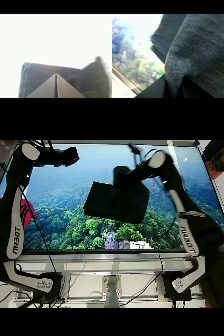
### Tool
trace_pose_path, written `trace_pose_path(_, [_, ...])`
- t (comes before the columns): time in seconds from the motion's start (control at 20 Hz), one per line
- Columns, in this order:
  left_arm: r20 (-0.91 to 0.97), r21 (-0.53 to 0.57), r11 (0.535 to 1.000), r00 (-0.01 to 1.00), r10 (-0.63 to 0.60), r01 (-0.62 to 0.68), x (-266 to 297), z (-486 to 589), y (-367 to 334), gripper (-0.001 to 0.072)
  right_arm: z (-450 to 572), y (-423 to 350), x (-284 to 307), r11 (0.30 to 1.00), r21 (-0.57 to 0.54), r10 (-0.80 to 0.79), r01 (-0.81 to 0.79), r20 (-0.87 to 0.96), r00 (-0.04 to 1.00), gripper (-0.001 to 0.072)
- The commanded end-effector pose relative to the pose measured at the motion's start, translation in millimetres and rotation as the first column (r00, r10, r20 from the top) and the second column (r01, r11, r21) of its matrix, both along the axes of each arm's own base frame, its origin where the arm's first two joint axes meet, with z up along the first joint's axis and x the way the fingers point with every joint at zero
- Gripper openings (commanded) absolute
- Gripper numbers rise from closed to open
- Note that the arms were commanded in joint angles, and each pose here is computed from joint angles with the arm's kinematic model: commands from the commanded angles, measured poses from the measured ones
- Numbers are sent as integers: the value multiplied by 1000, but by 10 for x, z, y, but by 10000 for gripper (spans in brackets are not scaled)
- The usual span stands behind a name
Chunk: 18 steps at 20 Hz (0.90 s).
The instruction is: Fold the clothes and pants, and hang the long-sleeved shirts on hangers.
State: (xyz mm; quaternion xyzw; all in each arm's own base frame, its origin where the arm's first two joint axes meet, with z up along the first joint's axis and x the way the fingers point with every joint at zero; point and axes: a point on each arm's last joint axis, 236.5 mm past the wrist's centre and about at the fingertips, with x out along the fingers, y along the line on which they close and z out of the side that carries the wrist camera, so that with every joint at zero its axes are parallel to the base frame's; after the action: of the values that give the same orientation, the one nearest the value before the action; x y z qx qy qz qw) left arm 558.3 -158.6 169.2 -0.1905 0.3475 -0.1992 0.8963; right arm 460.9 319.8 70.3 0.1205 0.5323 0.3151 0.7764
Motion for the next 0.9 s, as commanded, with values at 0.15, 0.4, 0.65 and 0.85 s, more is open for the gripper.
trace_pose_path(0.15, [-17, 5, 1000, 1000, -5, 6, -44, -6, 38, 15, -300, 1325, 146, 979, 187, -116, 87, 151, 982, 502])
trace_pose_path(0.4, [-14, 5, 1000, 1000, 9, -9, -24, 5, 121, 15, -291, 1025, 62, 997, 72, -32, 26, 85, 996, 536])
trace_pose_path(0.65, [51, 31, 999, 999, -10, 8, -66, 215, 130, 14, 36, -134, 450, 993, -93, -63, 72, 95, 994, 64])
trace_pose_path(0.85, [194, 62, 998, 981, -13, 1, -269, 846, 269, 14, -50, -1330, 481, 979, -166, -125, 121, -11, 992, 45])
